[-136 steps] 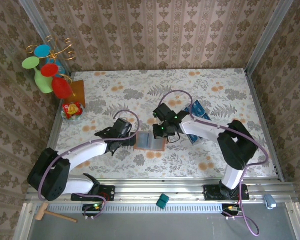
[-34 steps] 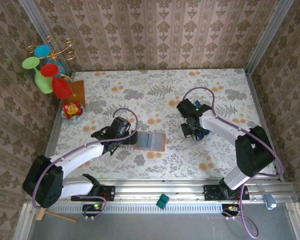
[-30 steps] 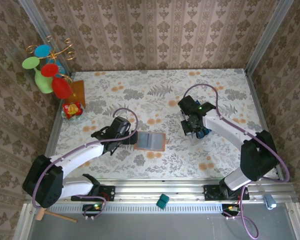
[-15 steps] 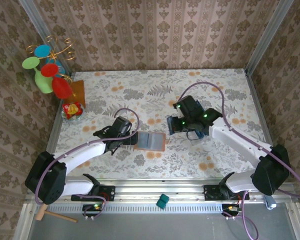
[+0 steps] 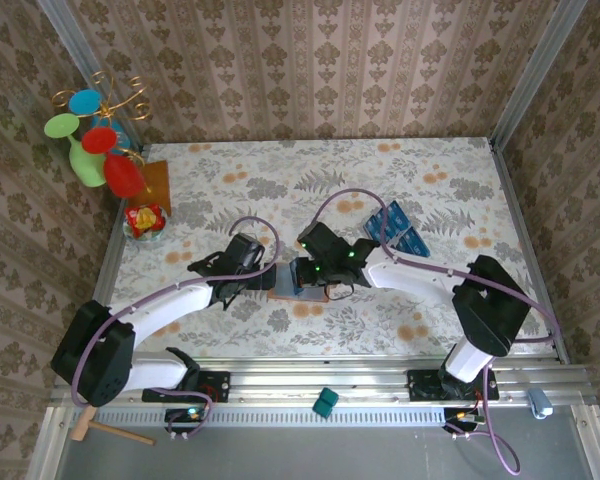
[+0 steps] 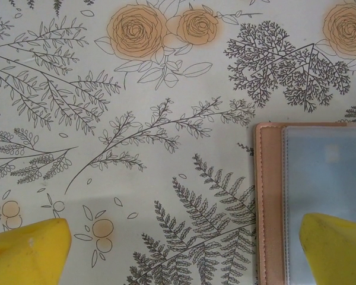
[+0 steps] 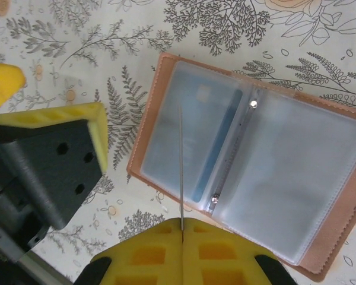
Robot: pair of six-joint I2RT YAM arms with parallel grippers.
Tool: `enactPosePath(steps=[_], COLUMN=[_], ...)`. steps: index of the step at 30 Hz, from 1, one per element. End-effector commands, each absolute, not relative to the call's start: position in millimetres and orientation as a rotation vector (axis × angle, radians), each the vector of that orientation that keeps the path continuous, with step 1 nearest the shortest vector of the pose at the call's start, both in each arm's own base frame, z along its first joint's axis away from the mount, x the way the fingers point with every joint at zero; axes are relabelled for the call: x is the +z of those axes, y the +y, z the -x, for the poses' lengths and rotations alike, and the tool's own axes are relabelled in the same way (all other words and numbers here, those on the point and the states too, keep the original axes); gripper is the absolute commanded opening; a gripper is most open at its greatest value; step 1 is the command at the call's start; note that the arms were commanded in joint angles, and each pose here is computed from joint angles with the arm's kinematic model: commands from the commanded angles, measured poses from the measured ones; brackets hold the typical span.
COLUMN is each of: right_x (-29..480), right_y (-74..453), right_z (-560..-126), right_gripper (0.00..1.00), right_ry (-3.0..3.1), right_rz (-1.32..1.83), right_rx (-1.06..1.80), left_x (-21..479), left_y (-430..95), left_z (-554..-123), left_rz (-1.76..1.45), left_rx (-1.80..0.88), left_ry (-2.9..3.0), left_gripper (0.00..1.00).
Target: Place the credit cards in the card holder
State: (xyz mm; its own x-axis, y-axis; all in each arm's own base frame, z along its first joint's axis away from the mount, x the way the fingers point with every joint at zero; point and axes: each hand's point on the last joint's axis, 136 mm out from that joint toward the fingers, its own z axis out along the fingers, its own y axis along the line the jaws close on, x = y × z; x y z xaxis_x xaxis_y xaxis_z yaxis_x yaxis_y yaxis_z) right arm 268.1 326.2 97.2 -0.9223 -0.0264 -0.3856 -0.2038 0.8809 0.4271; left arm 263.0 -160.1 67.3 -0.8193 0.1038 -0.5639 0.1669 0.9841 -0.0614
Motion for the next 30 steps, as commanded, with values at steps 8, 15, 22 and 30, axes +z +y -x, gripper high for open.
enactPosePath(steps=[8,15,22,30], right_x=[74.3,63.2,57.0,49.8], right_y=[308.7,293.8,277.3,263.2], right_z=[-273.7,-277.1,-281.3,-285.4], right_gripper=[0.00,0.00,0.00,0.00], right_ry=[2.667,2.684,2.708,2.733], right_rz=[0.081,0.058,0.061,0.065], right_rx=[0.567,0.543,0.520,0.493], left_x=[76.7,77.8,78.3,76.7], left_y=[-172.5,-180.5,-189.8,-203.0], left_z=[-271.5,-274.8,-277.2,-281.4], left_rz=[-0.219,-0.255,-0.295,-0.356], left_rx=[-0.156,-0.154,-0.156,-0.161], left_ry=[2.524,2.525,2.519,2.516], left_gripper=[1.00,1.00,1.00,1.00])
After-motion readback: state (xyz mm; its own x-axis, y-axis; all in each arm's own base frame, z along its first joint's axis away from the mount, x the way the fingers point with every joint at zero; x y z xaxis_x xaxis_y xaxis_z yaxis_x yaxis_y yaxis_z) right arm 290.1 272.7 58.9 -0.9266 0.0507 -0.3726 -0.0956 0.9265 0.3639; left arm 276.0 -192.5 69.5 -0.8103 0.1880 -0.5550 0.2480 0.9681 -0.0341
